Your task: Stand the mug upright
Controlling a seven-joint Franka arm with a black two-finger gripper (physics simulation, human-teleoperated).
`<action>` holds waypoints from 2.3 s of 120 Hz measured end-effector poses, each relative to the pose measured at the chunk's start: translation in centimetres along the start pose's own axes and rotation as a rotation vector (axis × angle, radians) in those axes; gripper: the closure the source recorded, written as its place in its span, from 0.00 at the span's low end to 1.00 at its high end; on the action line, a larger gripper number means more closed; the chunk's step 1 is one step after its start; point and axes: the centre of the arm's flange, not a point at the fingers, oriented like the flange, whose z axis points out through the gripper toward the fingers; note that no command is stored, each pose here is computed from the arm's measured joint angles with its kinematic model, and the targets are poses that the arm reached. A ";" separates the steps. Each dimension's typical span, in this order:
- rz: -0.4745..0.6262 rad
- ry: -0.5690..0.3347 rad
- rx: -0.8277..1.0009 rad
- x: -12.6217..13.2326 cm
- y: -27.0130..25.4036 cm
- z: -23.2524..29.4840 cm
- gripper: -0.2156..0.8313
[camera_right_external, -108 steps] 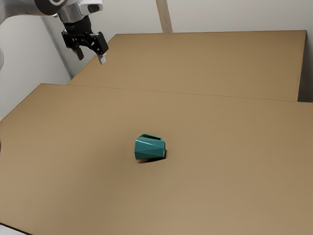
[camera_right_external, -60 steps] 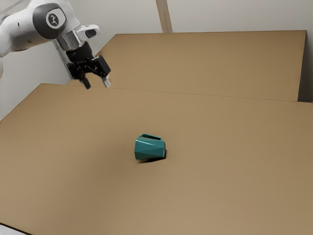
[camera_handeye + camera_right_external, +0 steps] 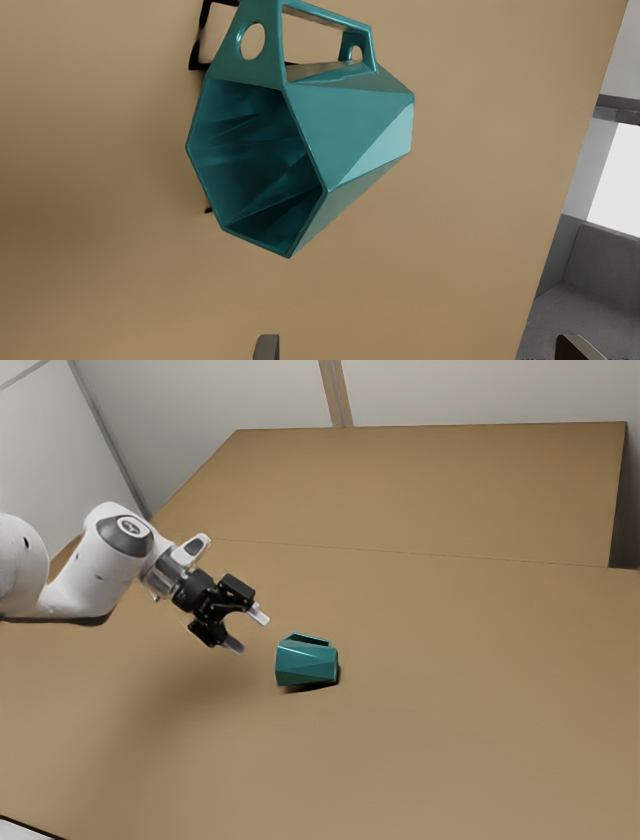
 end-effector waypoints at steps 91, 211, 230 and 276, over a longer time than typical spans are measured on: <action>0.067 0.176 -0.242 1.2 -7.0 2.3 0.21; 0.151 0.245 -0.387 2.6 -5.5 8.2 0.66; 0.158 0.248 -0.388 2.6 -5.5 8.2 0.84; 0.245 0.260 -0.370 3.3 -2.8 6.1 0.94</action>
